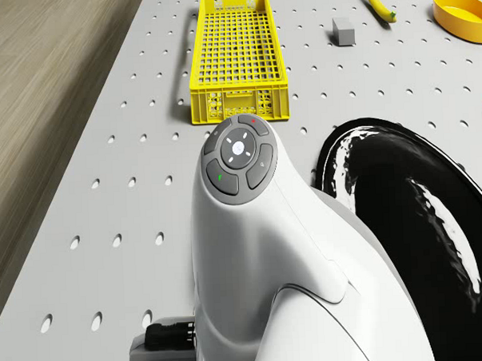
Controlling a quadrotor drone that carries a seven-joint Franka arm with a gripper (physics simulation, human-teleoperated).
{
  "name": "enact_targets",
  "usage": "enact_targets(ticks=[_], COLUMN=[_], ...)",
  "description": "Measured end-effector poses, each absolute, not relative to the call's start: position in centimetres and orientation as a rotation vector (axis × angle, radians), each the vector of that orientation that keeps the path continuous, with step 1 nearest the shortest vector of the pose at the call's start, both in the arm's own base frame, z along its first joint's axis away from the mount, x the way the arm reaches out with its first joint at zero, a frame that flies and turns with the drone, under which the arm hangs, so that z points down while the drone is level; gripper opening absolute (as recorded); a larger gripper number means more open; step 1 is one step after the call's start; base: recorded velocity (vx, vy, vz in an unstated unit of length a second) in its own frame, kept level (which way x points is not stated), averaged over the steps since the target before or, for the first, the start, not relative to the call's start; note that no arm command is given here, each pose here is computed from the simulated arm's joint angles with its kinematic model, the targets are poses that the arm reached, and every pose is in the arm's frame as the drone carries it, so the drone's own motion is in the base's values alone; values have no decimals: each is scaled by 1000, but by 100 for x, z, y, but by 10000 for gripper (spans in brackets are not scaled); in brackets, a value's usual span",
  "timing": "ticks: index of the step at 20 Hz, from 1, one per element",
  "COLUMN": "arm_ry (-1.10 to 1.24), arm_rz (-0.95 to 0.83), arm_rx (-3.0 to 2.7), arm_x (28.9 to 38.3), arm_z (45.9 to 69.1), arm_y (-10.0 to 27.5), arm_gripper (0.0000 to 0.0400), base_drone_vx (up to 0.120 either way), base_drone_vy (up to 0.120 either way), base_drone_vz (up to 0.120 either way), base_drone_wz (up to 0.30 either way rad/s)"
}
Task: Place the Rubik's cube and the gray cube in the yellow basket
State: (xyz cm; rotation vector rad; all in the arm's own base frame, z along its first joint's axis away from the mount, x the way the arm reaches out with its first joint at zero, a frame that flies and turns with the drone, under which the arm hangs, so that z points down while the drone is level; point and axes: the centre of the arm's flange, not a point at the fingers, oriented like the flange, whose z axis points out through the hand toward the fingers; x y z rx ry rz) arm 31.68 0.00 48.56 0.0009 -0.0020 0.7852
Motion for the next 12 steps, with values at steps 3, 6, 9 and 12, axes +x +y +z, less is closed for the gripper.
enact_targets(ticks=[3,6,9,12], arm_ry=[-2,-2,-2,-2], arm_rz=[785,785,785,785], arm_rx=[1,1,1,1], arm_x=[3168,3168,3168,3168], arm_z=[4852,4849,4848,4847], arm_y=[0,0,0,0], arm_gripper=[325,325,325,325], base_drone_vx=[120,120,120,120], base_drone_vy=[120,0,0,0], base_drone_vz=[0,0,0,0], base_drone_wz=[0,0,0,0])
